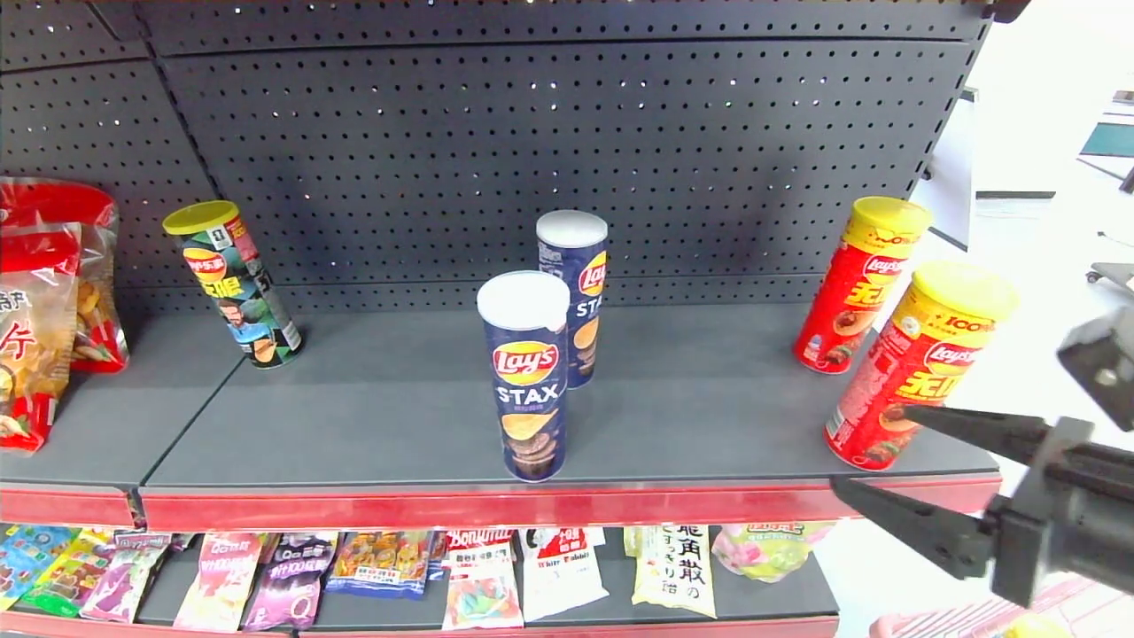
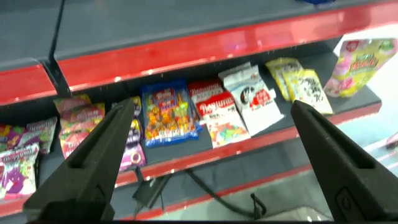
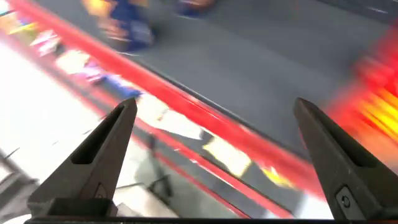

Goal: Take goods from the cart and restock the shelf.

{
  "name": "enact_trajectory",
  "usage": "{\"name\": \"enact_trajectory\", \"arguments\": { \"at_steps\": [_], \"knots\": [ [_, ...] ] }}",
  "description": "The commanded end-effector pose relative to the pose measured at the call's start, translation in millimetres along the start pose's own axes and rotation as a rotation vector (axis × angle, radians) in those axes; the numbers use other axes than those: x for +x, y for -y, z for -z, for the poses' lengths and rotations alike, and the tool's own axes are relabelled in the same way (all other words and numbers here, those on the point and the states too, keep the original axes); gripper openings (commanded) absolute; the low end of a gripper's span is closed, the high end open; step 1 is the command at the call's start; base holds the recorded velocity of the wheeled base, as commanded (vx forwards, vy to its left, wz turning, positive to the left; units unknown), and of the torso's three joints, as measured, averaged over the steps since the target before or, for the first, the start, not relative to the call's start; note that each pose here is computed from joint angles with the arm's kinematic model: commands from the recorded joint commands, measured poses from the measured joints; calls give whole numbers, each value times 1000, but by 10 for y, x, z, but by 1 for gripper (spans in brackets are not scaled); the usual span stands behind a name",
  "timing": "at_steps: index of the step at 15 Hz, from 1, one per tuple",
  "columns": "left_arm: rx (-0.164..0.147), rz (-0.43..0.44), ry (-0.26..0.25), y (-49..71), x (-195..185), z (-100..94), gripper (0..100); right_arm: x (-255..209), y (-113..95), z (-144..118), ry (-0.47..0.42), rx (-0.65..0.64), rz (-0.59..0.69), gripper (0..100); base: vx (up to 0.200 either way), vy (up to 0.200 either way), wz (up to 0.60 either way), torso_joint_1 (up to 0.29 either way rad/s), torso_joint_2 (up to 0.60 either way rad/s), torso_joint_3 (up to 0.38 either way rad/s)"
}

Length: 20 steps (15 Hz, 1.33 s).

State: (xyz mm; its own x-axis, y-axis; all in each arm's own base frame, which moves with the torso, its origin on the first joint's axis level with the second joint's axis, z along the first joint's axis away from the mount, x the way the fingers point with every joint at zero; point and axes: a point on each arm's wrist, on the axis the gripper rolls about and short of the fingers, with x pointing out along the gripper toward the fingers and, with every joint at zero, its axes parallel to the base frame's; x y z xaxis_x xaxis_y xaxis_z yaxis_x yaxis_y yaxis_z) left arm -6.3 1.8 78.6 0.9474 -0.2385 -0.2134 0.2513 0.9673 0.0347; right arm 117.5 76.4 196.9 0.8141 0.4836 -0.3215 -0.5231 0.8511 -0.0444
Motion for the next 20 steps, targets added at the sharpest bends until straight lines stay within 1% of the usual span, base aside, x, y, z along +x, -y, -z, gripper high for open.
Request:
{"name": "enact_trajectory", "arguments": {
  "at_steps": [1, 3, 4, 5, 6, 7, 8, 9, 10, 11, 12, 13, 14, 15, 16, 17, 18, 19, 20],
  "knots": [
    [-1, 4, -70, 0, 52, -12, 100, -606, 170, 324, 95, 44, 264, 100, 0, 0, 0, 0, 0, 0],
    [-5, -11, -74, -1, 55, -13, 100, -834, 168, 418, 76, 63, 334, 100, 0, 0, 0, 0, 0, 0],
    [-15, -35, -70, -1, 51, -16, 100, -901, 155, 474, 79, 67, 352, 100, 0, 0, 0, 0, 0, 0],
    [-29, -48, -52, -3, 45, -95, 100, -926, 150, 493, 83, 68, 360, 100, 0, 0, 0, 0, 0, 0],
    [-202, -67, 18, -46, 150, -870, 100, -946, 151, 506, 90, 74, 377, 100, 0, 0, 0, 0, 0, 0],
    [-264, -90, 24, -85, 350, -1321, 100, -939, 159, 492, 88, 78, 388, 100, 0, 0, 0, 0, 0, 0],
    [-235, -97, 4, -101, 476, -1467, 100, -940, 163, 484, 89, 79, 396, 100, 0, 0, 0, 0, 0, 0],
    [-179, -114, -75, -116, 677, -1474, 100, -939, 166, 465, 92, 80, 398, 100, 0, 0, 0, 0, 0, 0],
    [-136, -129, -149, -130, 861, -1457, 100, -931, 171, 447, 93, 80, 398, 100, 0, 0, 0, 0, 0, 0],
    [-123, -157, -246, -148, 1155, -1400, 100, -933, 173, 434, 97, 81, 399, 100, 0, 0, 0, 0, 0, 0],
    [-118, -177, -277, -152, 1301, -1365, 100, -935, 172, 436, 97, 83, 399, 100, 0, 0, 0, 0, 0, 0],
    [-114, -209, -302, -161, 1476, -1325, 100, -932, 172, 436, 96, 84, 396, 100, 0, 0, 0, 0, 0, 0],
    [-108, -218, -302, -157, 1636, -1299, 100, -923, 172, 445, 89, 89, 392, 100, 0, 0, 0, 0, 0, 0],
    [-103, -201, -295, -124, 1777, -1298, 100, -913, 174, 448, 86, 101, 390, 100, 0, 0, 0, 0, 0, 0],
    [-117, -181, -308, -75, 1944, -1290, 100, -897, 178, 453, 78, 116, 390, 100, 0, 0, 0, 0, 0, 0],
    [-171, -167, -302, -21, 2066, -1329, 100, -884, 183, 446, 76, 116, 393, 100, 0, 0, 0, 0, 0, 0],
    [-232, -144, -308, 51, 2167, -1356, 100, -875, 187, 429, 76, 116, 391, 100, 0, 0, 0, 0, 0, 0],
    [-244, -137, -348, 97, 2285, -1295, 100, -862, 191, 423, 71, 116, 391, 100, 0, 0, 0, 0, 0, 0],
    [-238, -124, -365, 131, 2323, -1266, 100, -865, 190, 423, 73, 117, 391, 100, 0, 0, 0, 0, 0, 0]
  ]
}}
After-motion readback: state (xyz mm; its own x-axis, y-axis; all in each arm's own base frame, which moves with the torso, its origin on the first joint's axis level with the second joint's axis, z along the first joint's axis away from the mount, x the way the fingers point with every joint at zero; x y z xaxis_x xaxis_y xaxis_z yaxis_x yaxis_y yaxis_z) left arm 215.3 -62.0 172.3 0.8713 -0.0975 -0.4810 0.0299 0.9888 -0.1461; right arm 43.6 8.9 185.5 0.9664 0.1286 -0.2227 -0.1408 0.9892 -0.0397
